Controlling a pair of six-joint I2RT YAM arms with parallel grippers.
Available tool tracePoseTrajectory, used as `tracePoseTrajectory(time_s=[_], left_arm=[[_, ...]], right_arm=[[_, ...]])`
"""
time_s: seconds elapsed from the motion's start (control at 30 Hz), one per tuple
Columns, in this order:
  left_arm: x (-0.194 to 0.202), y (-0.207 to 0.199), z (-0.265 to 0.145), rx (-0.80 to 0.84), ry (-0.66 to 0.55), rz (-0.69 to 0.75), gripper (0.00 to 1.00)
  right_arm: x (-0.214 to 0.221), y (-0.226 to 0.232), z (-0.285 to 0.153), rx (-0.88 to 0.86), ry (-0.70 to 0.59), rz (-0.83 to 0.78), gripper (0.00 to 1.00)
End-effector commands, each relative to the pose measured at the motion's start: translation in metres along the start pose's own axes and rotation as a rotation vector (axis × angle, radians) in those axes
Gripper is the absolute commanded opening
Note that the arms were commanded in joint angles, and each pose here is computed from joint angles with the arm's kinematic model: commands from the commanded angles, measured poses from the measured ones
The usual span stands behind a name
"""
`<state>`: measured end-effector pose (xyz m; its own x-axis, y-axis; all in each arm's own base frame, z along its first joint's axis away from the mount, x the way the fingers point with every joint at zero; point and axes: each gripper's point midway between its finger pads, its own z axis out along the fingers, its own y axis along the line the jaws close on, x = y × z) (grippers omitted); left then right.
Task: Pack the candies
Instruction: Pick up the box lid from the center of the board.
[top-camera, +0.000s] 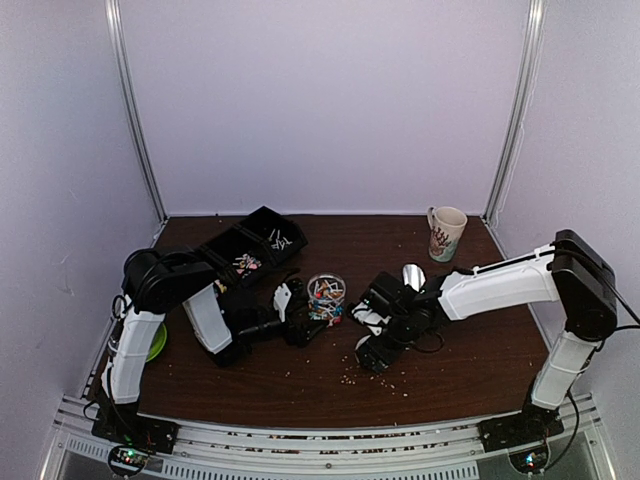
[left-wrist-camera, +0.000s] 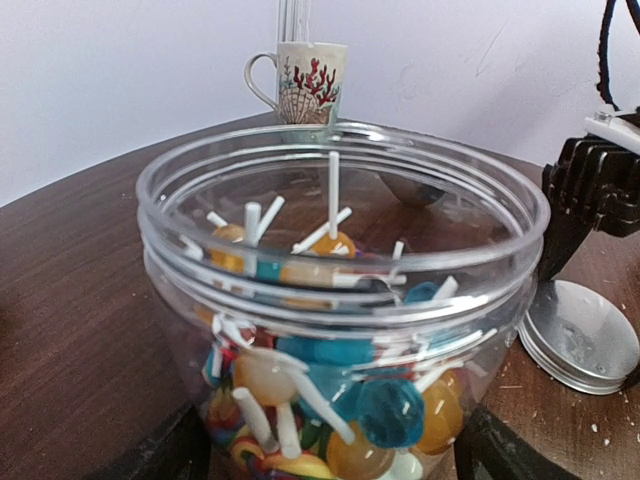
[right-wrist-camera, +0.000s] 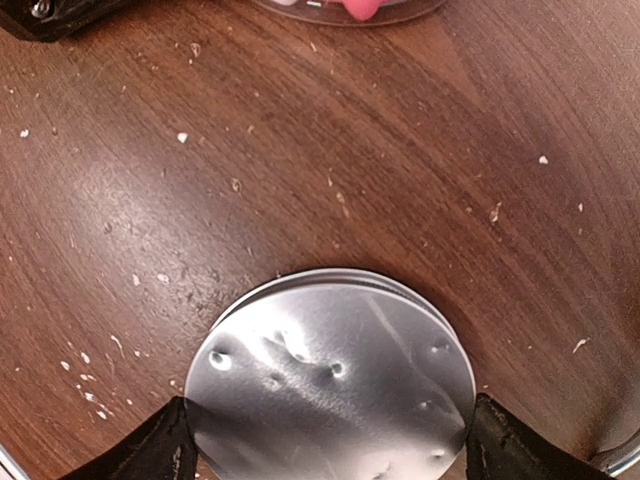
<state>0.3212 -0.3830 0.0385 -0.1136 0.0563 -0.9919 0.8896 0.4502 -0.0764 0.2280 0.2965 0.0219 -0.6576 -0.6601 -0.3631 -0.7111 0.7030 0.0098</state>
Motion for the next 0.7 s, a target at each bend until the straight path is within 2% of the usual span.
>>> tracePoseTrajectory(time_s=[0.0, 0.27, 0.67], left_arm=[[-0.002, 0.005, -0.004, -0.008, -0.021, -0.002, 0.85], [0.0, -0.003, 0.0, 0.045, -0.012, -0.002, 0.85], [0.008, -0.031, 0.014, 0.208, 0.031, 0.0, 0.84]], right_arm=[[-0.008, 0.0, -0.002, -0.002, -0.006, 0.01, 0.89], [-0.014, -0.003, -0.022, 0.011, -0.032, -0.008, 0.87], [-0.027, -0.016, -0.096, 0.065, -0.147, -0.044, 0.89]])
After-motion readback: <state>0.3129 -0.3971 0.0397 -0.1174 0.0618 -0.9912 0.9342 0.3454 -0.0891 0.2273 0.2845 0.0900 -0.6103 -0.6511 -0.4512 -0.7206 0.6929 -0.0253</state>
